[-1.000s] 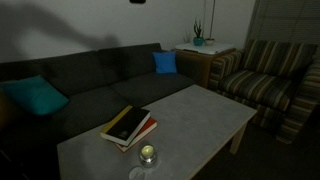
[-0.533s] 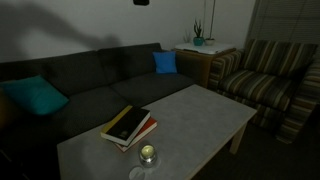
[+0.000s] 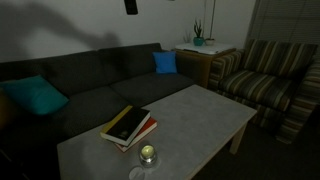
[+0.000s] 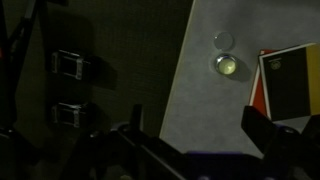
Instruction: Pick the lid on the table and put it on the silver bottle
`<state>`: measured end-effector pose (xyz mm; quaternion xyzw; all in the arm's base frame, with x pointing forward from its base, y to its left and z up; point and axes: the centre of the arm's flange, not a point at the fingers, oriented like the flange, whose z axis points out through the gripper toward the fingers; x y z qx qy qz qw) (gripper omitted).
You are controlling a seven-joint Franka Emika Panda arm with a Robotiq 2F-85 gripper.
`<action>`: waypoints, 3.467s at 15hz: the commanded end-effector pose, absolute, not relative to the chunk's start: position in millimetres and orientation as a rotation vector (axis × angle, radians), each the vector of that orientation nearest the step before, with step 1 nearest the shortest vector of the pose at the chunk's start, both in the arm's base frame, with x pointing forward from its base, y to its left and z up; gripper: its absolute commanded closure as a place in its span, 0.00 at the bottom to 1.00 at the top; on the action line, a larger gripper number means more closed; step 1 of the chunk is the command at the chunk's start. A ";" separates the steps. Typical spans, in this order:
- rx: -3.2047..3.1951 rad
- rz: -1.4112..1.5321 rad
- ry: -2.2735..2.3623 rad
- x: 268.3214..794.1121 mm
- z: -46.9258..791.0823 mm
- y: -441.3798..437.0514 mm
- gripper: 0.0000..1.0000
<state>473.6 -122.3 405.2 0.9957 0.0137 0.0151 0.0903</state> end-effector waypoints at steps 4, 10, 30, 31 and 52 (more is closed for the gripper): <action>3.031 -0.059 0.325 590.4 340.6 -13.3 0.00; 3.116 -0.159 0.415 604.6 294.8 16.8 0.00; 3.067 -0.691 0.970 584.0 -10.6 -8.6 0.00; 3.078 -0.748 0.997 578.4 -20.5 -11.0 0.00; 3.044 -0.945 0.995 532.9 -154.4 -26.5 0.00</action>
